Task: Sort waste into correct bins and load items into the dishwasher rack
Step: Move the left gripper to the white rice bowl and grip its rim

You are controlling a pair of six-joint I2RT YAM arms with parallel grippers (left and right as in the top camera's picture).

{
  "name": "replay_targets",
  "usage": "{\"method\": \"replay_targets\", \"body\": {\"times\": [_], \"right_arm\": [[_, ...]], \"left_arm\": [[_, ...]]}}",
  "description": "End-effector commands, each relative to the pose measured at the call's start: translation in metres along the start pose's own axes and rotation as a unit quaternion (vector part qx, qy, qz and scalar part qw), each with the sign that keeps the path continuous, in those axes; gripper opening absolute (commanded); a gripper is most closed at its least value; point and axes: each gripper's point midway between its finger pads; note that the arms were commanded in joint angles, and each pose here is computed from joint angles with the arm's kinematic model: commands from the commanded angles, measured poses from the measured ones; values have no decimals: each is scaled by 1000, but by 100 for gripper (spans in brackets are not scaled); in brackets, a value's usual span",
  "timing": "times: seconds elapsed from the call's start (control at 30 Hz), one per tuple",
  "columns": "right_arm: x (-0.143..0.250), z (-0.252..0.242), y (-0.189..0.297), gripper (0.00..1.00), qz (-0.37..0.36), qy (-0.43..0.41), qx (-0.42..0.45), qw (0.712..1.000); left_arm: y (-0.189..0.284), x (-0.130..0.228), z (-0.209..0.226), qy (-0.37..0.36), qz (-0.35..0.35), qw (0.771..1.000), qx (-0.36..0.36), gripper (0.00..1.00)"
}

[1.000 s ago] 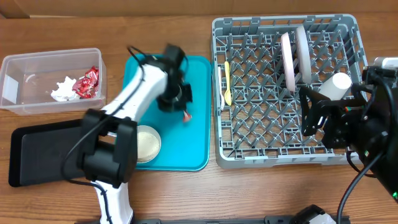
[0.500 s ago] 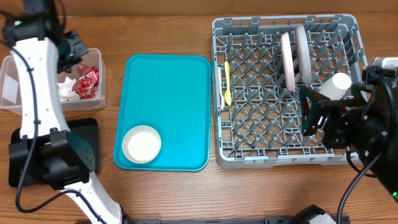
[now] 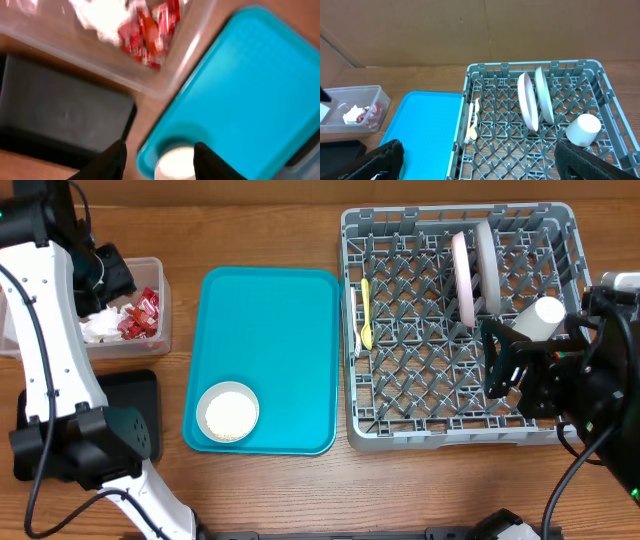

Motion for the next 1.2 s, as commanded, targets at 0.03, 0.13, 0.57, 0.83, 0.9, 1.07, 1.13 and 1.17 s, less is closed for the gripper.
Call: {"method": "replay_targets", "body": {"times": [0.03, 0.13, 0.57, 0.83, 0.9, 1.07, 1.13, 1.17], "right_arm": [[-2, -2, 2, 100, -6, 0, 4, 1000], [-2, -2, 2, 100, -6, 0, 4, 1000], [-2, -2, 2, 100, -6, 0, 4, 1000], [-2, -2, 2, 100, -6, 0, 4, 1000], [-2, -2, 2, 100, -6, 0, 4, 1000], [-2, -2, 2, 100, -6, 0, 4, 1000], [-2, -2, 2, 100, -6, 0, 4, 1000], [-2, -2, 2, 100, -6, 0, 4, 1000]], "left_arm": [[31, 36, -29, -66, -2, 997, 40, 52], [51, 70, -40, -92, -26, 995, 20, 55], [-88, 212, 32, -138, 112, 983, -43, 95], [-137, 212, 38, -148, 121, 979, -68, 91], [-140, 205, 44, -151, 105, 979, -88, 91], [-162, 205, 62, -111, 107, 984, -94, 65], [-167, 200, 64, -93, 108, 987, -80, 60], [-169, 196, 62, -96, 103, 988, -70, 50]]}}
Point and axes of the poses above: each gripper's point midway between its finger pads, its own y axis back along the fingers, its own z axis along the line the jaws close on, x = y × z, and after that the axes turned 10 degrees about y, right-handed
